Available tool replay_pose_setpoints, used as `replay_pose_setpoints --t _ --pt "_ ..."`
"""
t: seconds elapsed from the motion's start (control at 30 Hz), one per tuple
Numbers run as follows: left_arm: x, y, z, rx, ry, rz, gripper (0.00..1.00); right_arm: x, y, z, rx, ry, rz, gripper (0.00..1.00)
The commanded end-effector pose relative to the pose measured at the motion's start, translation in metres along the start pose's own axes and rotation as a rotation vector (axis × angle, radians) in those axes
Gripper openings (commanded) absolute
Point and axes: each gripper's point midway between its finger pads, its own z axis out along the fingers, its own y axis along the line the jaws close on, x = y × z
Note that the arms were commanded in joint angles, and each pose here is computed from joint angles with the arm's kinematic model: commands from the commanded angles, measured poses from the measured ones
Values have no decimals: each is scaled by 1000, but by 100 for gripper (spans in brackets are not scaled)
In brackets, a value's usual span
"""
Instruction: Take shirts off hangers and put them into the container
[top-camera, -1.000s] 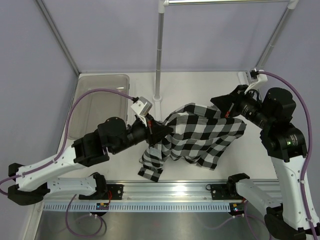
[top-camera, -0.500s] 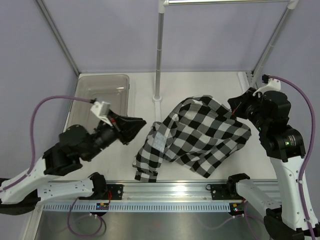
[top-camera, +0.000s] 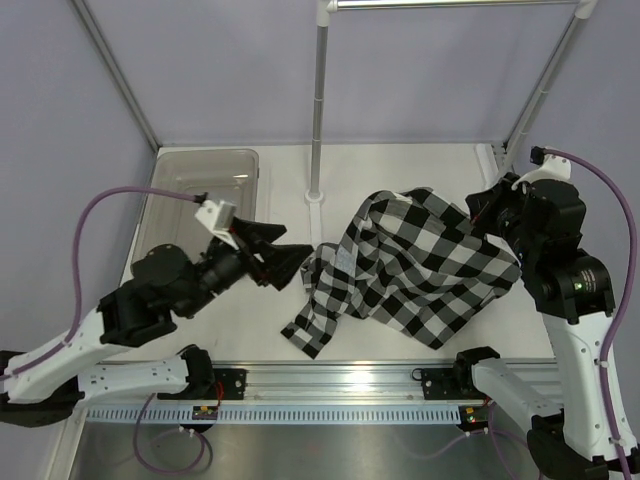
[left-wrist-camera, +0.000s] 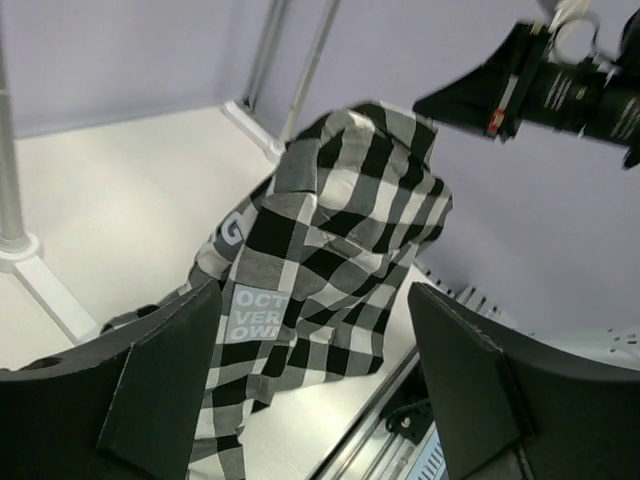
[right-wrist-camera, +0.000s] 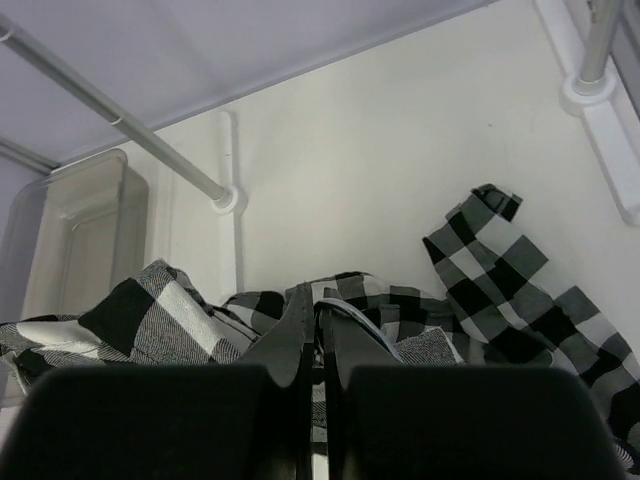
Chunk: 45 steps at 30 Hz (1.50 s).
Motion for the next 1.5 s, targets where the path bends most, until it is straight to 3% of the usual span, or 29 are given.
replay_pose_setpoints --t 0.0,0.3,0.7,0.83,0.93,1.0,1.03,1.17,1.47 --pt "9 -26 30 93 47 60 85 -30 36 -19 -173 -73 8 0" --pt "16 -29 59 75 53 98 89 -24 53 -29 -275 -28 -1 0" --pt "14 -31 80 45 45 116 84 -25 62 -36 -330 -31 -11 0" --pt "17 -32 90 32 59 122 71 -27 63 -41 -338 -38 -13 0" --pt "16 -31 91 21 60 123 40 -28 63 -43 -340 -41 -16 0" --pt "17 -29 90 7 66 121 8 -29 62 -44 -331 -49 -17 0" --pt "16 -27 89 -1 65 117 0 -29 61 -43 -328 -47 -18 0" --pt "6 -19 78 -38 32 99 0 -26 56 -36 -299 -38 -12 0" --pt "-61 3 1 -69 -200 33 0 -7 -33 1 177 -88 72 0"
